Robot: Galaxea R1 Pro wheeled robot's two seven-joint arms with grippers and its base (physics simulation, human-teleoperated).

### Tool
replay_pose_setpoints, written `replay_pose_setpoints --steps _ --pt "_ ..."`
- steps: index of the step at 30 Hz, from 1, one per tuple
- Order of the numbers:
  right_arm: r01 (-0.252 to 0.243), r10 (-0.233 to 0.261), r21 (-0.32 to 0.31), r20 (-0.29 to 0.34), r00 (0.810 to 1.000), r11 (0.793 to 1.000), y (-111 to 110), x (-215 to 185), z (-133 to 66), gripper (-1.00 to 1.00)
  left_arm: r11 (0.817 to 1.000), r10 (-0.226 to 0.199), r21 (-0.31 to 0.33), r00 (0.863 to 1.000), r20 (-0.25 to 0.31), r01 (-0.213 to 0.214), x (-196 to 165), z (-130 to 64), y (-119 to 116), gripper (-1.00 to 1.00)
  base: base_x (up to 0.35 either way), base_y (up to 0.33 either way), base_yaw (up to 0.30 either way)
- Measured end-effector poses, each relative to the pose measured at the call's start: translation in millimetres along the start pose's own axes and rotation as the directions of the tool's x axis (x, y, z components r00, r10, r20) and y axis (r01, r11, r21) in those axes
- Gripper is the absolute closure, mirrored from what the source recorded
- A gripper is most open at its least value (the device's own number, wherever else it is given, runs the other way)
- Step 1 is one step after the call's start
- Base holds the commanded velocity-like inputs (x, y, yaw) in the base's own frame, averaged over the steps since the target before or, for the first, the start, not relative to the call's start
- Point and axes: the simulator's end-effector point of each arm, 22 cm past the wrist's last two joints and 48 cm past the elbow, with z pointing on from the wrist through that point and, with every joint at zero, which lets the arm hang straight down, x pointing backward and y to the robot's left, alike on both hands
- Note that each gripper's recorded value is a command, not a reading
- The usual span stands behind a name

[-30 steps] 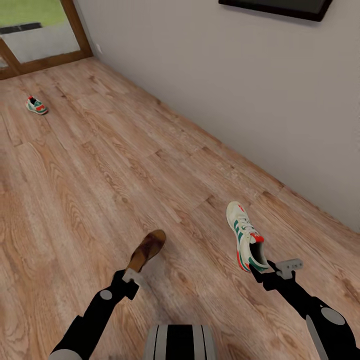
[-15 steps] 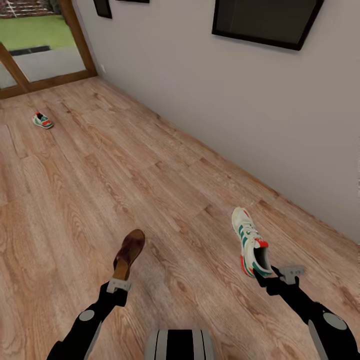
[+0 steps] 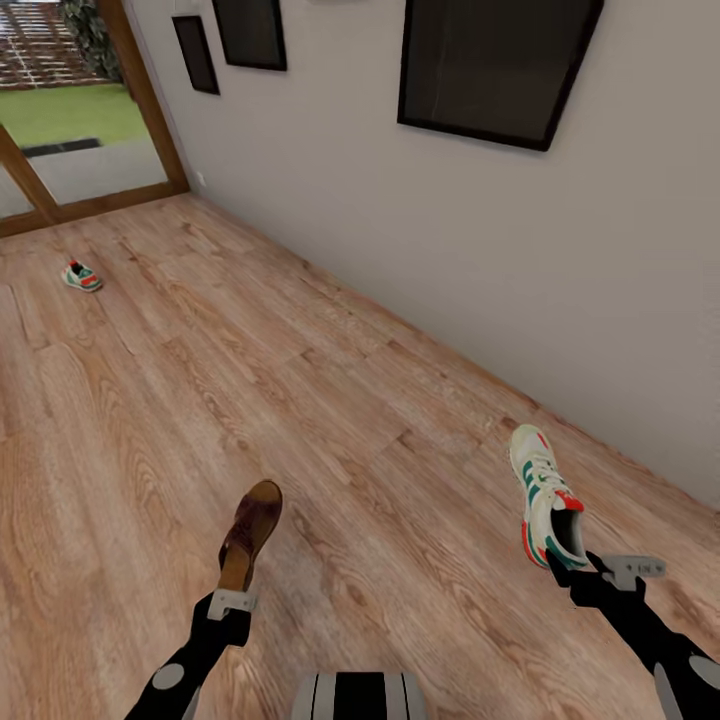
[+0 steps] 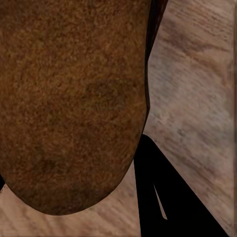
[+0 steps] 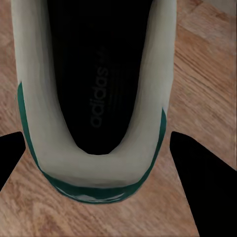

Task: Pick up the two gym shoes and the two sandals from the corridor floor and place them onto the hallstand (shoe rack) in the corridor, making sure they are on the rack and not on the floor. Arrange them so the two gym shoes are next to each other and the two sandals are next to each other.

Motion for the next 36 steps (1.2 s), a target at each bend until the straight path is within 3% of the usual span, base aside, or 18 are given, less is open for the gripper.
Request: replay_pose_setpoints --steps 5,8,11,15,18,20,24,29,36 --pt "-0.021 0.020 0.033 0.030 0.999 0.999 -14.4 -9.9 -8.8 1.00 1.000 -0.013 -0.020 0.999 0.030 0.013 -12.1 -5.8 7.7 1.00 0.000 0.000 -0.103" --pt "-0.048 0.049 0.059 -0.014 0.999 0.997 -26.2 21.1 -19.1 1.00 0.999 -0.036 -0.040 0.999 0.035 0.037 -16.3 -11.5 15.9 1.00 0.000 0.000 -0.104" --pt "-0.036 0.035 0.064 0.015 0.999 0.997 -23.5 76.3 -29.3 1.00 0.998 -0.045 -0.040 0.998 0.036 0.046 -21.6 -16.5 14.2 1.00 0.000 0.000 -0.104" --pt "-0.042 0.041 0.067 0.016 0.999 0.997 -17.6 98.4 -41.0 1.00 0.998 -0.051 -0.032 0.998 0.025 0.051 -24.1 -22.9 8.9 1.00 0.000 0.000 -0.105" --pt "-0.067 0.067 0.081 0.006 0.998 0.994 -10.3 103.7 -45.6 1.00 0.998 -0.058 -0.024 0.998 0.005 0.058 -19.5 -28.4 3.3 1.00 0.000 0.000 -0.105" --pt "-0.092 0.094 0.160 -0.004 0.996 0.983 -15.9 112.2 -51.2 1.00 0.998 -0.057 -0.031 0.998 0.018 0.058 -23.8 -32.0 3.3 1.00 0.000 0.000 -0.105" --pt "-0.092 0.089 0.204 0.022 0.996 0.975 -19.1 111.4 -57.8 1.00 0.998 -0.055 -0.038 0.998 0.033 0.056 -31.6 -35.7 5.0 1.00 0.000 0.000 -0.105" --pt "-0.082 0.067 0.215 0.078 0.995 0.973 -17.8 106.2 -62.1 1.00 0.998 -0.050 -0.039 0.998 0.048 0.052 -37.3 -36.5 5.1 1.00 0.000 0.000 -0.110" --pt "-0.094 0.081 0.211 0.070 0.994 0.973 -11.7 114.2 -64.4 1.00 0.998 -0.045 -0.041 0.997 0.066 0.047 -46.2 -37.5 7.3 1.00 0.000 0.000 -0.171"
